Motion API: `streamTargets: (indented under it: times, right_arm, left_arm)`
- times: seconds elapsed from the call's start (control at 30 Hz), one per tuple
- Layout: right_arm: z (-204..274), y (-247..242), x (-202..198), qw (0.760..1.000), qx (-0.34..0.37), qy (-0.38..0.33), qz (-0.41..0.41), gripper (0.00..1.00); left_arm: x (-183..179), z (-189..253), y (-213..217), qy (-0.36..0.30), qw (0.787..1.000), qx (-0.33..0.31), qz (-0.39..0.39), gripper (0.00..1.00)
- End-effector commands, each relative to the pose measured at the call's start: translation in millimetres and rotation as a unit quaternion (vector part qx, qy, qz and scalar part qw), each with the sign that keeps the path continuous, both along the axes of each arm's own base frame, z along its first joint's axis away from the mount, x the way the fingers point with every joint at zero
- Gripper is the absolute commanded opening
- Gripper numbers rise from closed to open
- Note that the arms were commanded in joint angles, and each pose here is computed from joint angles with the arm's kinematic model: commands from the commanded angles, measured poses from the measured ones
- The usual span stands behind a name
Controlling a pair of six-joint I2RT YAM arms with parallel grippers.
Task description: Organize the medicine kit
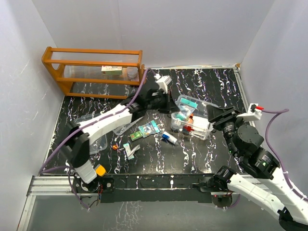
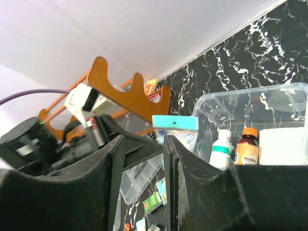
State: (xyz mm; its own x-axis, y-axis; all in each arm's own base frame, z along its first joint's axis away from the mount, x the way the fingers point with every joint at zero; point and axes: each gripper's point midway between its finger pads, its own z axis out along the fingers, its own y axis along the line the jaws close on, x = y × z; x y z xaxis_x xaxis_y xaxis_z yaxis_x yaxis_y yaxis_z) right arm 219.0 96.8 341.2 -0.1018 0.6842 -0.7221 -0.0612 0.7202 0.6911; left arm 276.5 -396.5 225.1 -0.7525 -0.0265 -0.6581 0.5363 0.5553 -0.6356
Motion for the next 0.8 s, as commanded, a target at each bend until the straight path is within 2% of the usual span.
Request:
streamTargets:
  times: [0.0,0.03,0.33,0.77]
  right_arm:
    - [29.8,-32.7,-9.4,0.998,0.022,-0.034,-0.054,0.36]
    - [30.9,-36.1,-11.1,0.997,0.024,-0.035,-0.058,0.36]
    - [25.5,-41.7,-17.4,0.998,0.020,-0.031,-0.057,0.37]
    - [19.3,-44.1,-17.5,0.998,0.016,-0.027,-0.062,0.38]
  left_arm:
    - [18.8,0.7,-38.4,0.025,1.000,0.012,0.001,0.00]
    - [25.9,7.1,-47.9,0.023,1.000,0.015,0.003,0.00]
    - [49.7,-55.1,-84.9,0.059,0.994,0.080,0.036,0.00]
    - [38.0,-106.8,-121.5,0.086,0.985,0.144,0.049,0.00]
